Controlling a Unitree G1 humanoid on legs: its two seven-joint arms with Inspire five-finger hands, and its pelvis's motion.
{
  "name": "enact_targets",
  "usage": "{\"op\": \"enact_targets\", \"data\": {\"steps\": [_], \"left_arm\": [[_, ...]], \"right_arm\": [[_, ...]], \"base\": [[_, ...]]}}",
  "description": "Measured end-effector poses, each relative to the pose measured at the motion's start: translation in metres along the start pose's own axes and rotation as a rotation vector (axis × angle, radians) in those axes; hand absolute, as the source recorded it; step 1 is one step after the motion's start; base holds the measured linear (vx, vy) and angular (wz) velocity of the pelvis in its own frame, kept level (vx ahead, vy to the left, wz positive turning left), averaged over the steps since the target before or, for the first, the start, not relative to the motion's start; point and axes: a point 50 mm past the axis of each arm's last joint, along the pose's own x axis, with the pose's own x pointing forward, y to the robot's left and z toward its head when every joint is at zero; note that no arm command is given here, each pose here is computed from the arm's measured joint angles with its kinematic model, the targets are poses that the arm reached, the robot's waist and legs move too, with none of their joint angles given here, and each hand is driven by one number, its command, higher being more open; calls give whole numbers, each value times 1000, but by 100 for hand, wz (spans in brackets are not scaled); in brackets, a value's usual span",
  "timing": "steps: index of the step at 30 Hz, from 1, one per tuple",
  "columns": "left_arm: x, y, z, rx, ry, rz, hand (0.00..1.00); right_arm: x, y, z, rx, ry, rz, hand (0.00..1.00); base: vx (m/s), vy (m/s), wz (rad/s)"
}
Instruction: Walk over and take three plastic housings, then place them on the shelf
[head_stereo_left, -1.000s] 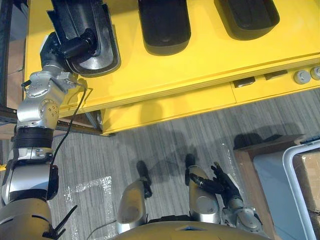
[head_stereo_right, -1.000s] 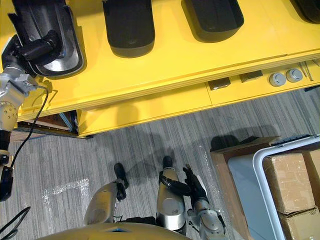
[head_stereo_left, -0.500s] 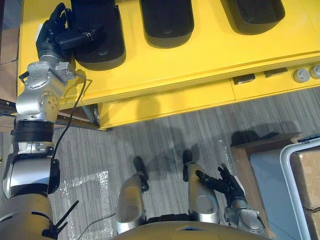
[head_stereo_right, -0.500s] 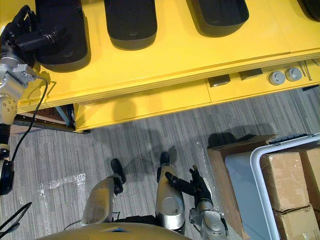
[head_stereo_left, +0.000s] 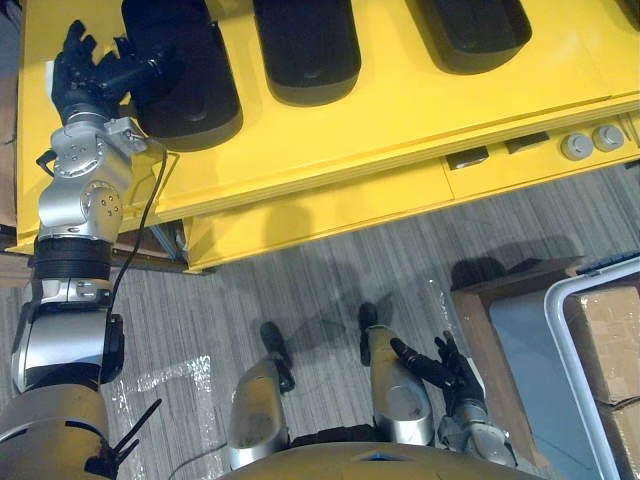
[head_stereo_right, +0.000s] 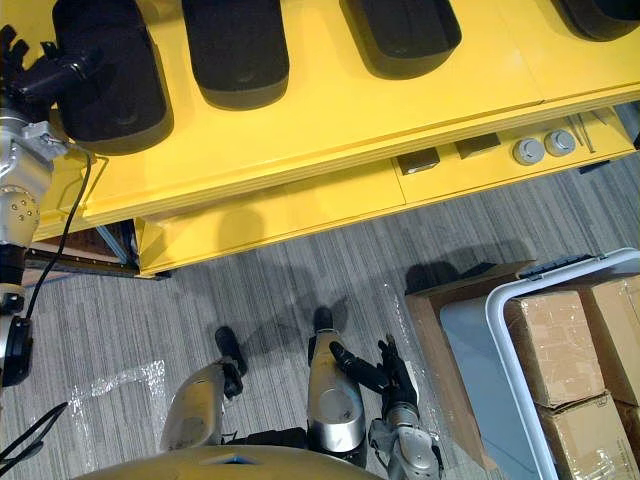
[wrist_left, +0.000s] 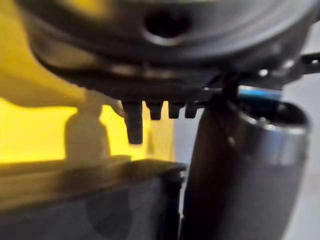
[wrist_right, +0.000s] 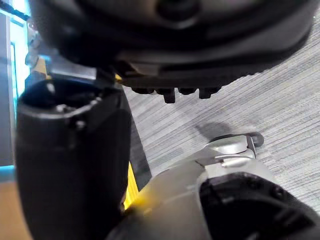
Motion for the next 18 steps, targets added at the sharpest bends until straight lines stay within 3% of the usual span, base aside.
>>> {"op": "enact_targets", "data": {"steps": [7,12,16,18], "left_arm": [[7,27,39,87,-158,91,100],[-12,26,63,45,-348,-2,100],[-40,19,73,46,-473,-156,100],[-78,12,57,18,-516,-306,100]], "right_arm": [[-6,-16,-13,83,35,-235,100],[-10,-46,-6,280,-60,-491,100],[-7,-63,45,368,-319,-587,100],[-17,-68,94,374,-560,-595,100]], "base": [[82,2,-2],[107,20,-6],[59,26,-3],[30,23,6]]}}
